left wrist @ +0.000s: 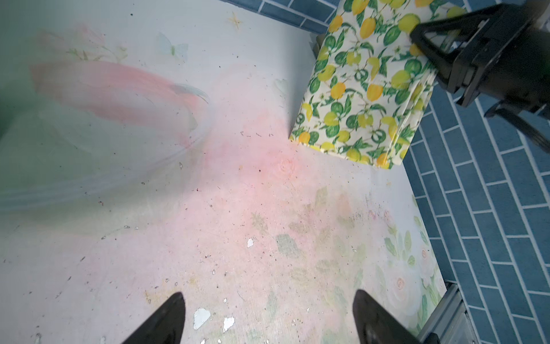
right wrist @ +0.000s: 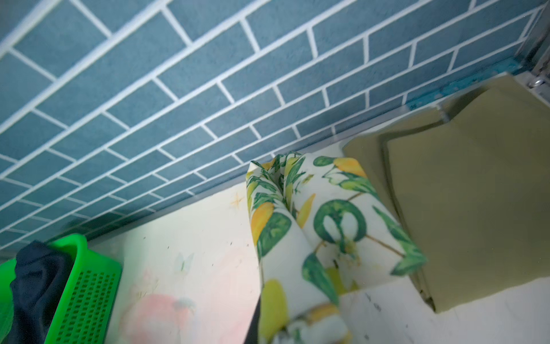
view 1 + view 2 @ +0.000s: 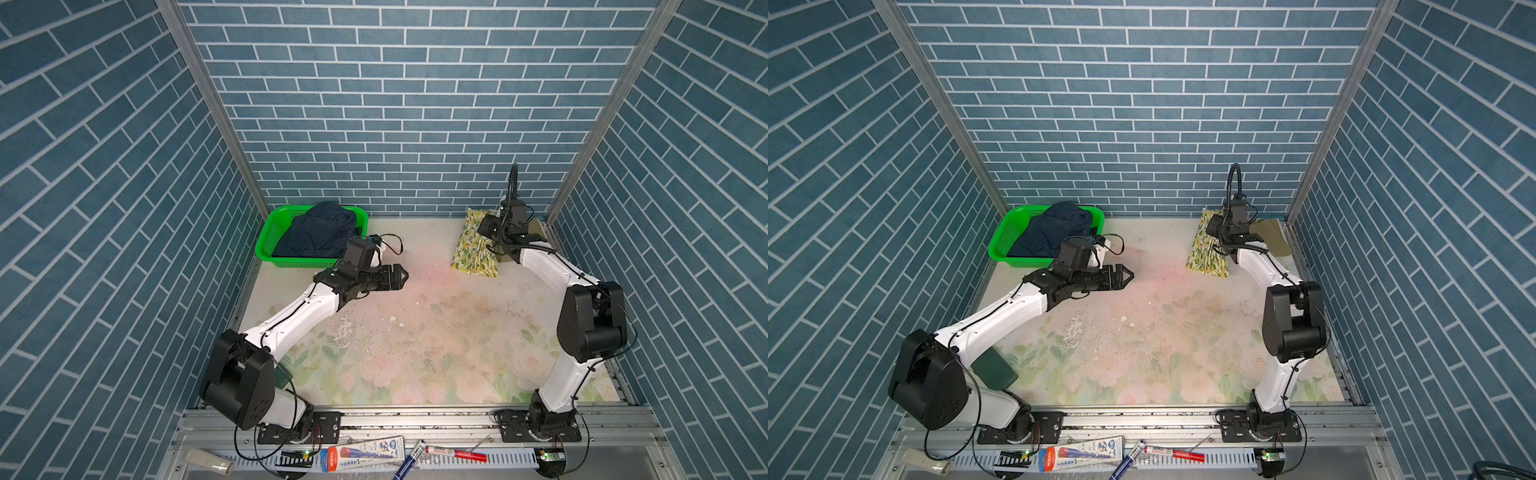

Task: Fold and stack skirts
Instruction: Place the skirt on the skirt.

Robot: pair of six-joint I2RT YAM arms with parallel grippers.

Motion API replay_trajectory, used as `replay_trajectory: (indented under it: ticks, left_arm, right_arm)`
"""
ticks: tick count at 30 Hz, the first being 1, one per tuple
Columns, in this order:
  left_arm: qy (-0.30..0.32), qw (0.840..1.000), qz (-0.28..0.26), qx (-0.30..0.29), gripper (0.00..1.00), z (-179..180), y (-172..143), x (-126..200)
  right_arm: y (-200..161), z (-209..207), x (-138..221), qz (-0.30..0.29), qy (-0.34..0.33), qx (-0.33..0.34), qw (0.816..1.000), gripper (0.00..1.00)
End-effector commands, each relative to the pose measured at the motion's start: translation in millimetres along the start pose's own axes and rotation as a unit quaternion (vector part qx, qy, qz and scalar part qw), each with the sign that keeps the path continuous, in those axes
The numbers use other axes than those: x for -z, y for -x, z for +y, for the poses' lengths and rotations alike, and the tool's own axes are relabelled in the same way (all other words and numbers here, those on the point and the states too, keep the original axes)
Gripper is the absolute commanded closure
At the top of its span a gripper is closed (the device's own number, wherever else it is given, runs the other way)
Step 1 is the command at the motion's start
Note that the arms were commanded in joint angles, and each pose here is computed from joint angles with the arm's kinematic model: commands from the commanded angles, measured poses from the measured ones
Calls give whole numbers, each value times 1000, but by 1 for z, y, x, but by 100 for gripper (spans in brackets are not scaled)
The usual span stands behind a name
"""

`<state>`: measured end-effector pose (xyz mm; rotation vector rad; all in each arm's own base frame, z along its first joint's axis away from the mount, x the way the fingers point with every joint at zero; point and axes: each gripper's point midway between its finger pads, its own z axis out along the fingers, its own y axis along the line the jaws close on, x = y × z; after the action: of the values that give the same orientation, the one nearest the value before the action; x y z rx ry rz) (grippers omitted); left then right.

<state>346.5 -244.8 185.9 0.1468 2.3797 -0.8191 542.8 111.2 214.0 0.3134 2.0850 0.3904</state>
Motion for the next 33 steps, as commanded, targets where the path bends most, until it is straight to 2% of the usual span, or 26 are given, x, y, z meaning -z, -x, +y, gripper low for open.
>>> replay_trajectory:
  ticks: [1,9,12,16,20,23,28,33]
  left_arm:
    - [-12,1000,4,3,12,-1,-2,-7]
    - [-6,1000,6,2,13,4,-4,-13]
    - [-6,1000,5,1,13,4,-4,-14]
    - [-6,1000,3,0,13,4,-1,-16]
    - [-2,1000,0,-2,13,5,1,-15]
    - [0,1000,-2,-3,13,4,2,-14]
    - [2,1000,-6,-5,13,4,3,-10]
    - [2,1000,-9,-4,13,4,4,-8]
  right_arm:
    - [56,-5,-4,-66,-12,-15,998,100]
    - [124,-40,-11,-175,-32,-114,977,100]
    - [139,-61,-12,-215,-37,-172,961,100]
    - [146,-96,-14,-263,-55,-252,930,100]
    - [131,-130,-20,-296,-88,-303,901,100]
    - [108,-154,-31,-300,-110,-330,888,100]
    - [59,-188,-47,-258,-152,-360,884,100]
    - [31,-217,-39,-225,-208,-366,879,100]
